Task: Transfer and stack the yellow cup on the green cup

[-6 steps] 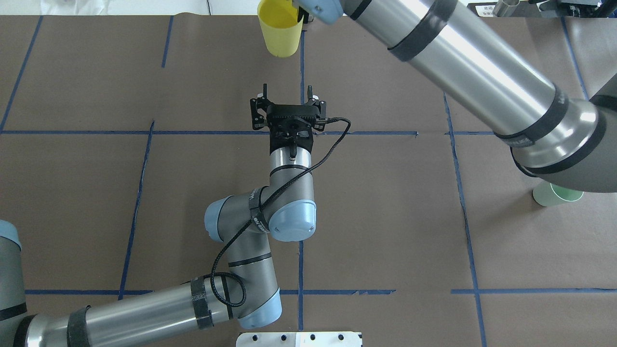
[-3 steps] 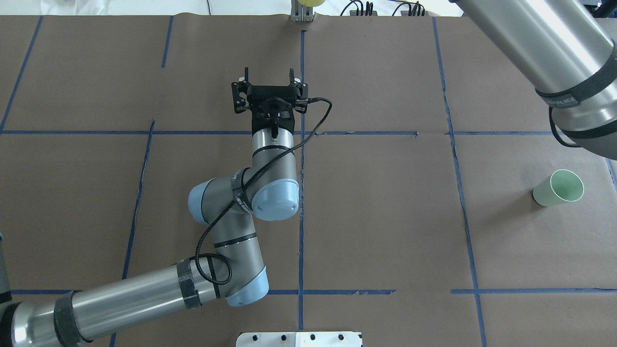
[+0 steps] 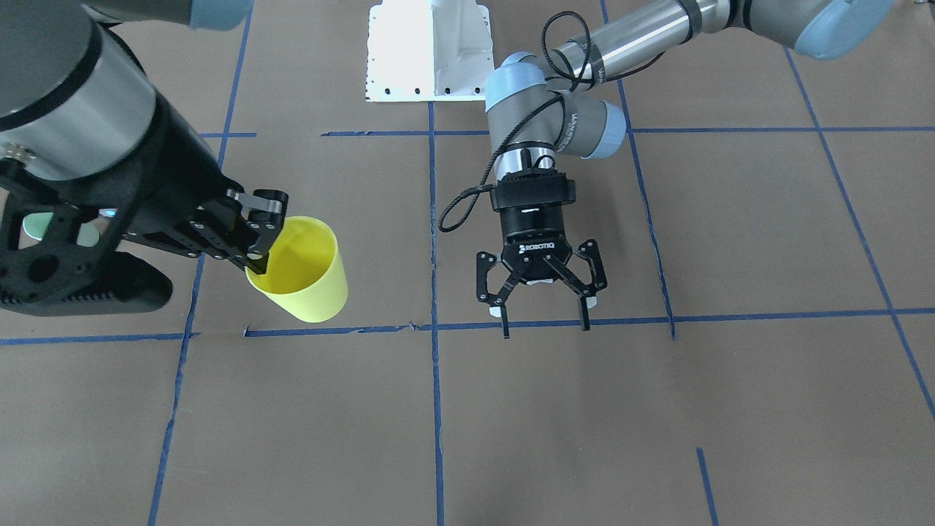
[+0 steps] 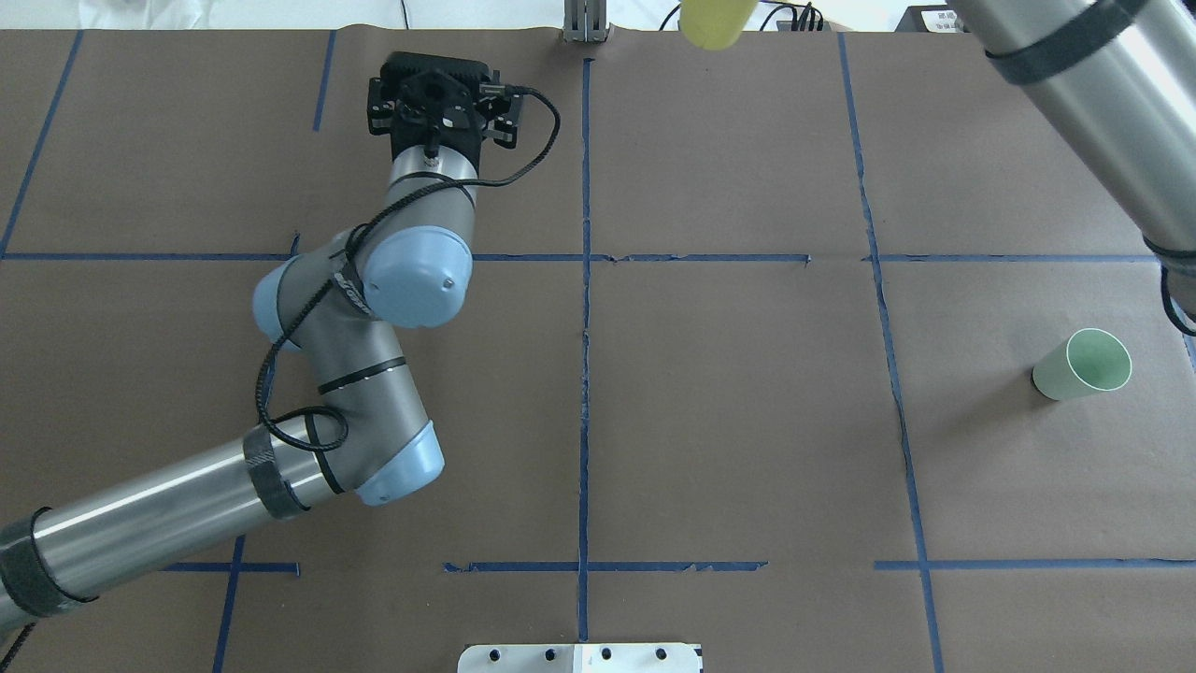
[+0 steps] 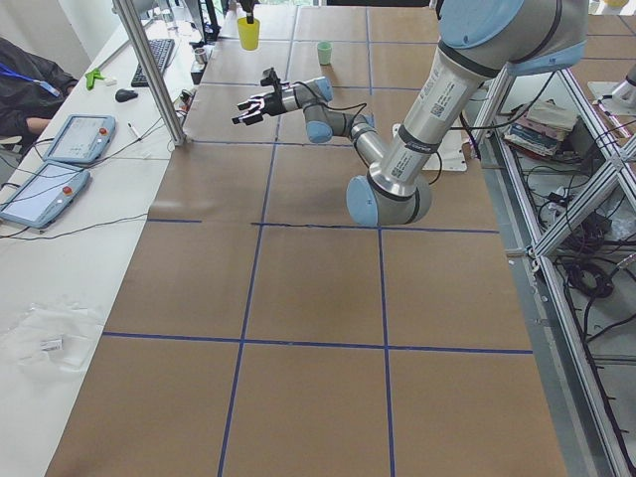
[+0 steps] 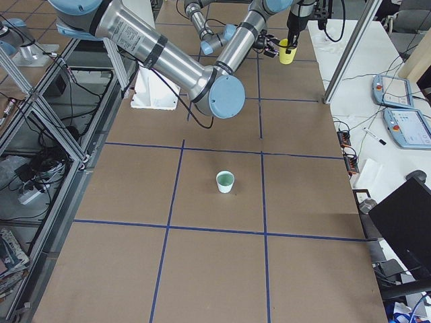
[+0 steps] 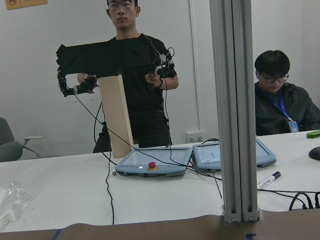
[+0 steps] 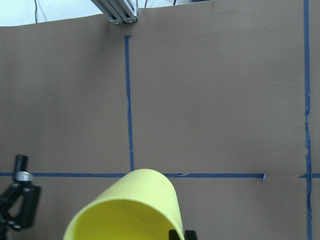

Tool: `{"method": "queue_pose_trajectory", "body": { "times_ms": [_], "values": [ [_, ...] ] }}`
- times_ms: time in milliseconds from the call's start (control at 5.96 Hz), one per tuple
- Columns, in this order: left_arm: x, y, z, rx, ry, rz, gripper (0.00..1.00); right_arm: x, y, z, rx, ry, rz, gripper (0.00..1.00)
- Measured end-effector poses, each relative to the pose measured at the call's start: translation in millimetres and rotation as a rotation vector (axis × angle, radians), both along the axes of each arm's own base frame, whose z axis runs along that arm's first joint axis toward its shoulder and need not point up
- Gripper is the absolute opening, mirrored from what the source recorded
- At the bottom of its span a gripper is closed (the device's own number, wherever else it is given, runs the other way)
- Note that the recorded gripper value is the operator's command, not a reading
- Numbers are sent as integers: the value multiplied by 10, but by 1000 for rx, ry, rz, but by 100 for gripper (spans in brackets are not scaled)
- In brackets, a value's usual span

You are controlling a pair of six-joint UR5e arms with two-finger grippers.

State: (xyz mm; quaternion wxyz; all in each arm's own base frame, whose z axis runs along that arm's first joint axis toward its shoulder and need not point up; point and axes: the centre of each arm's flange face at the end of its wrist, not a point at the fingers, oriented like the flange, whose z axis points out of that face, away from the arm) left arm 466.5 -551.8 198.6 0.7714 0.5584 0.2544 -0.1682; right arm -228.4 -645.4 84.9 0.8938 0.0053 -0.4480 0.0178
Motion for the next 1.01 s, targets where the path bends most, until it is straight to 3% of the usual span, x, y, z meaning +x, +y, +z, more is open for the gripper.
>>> {"method": "queue_pose_trajectory", "body": {
  "times_ms": [335, 671, 1006],
  "values": [
    [-557, -297, 245, -74, 6, 170, 100, 427, 459, 803, 87, 14, -49, 0],
    [-1019, -512, 672, -252, 24, 376, 100, 733, 1010, 1323, 145, 37, -76, 0],
    [-1326, -384, 595, -439, 48, 539, 100, 956, 1527, 1921, 174, 79, -134, 0]
  ]
}}
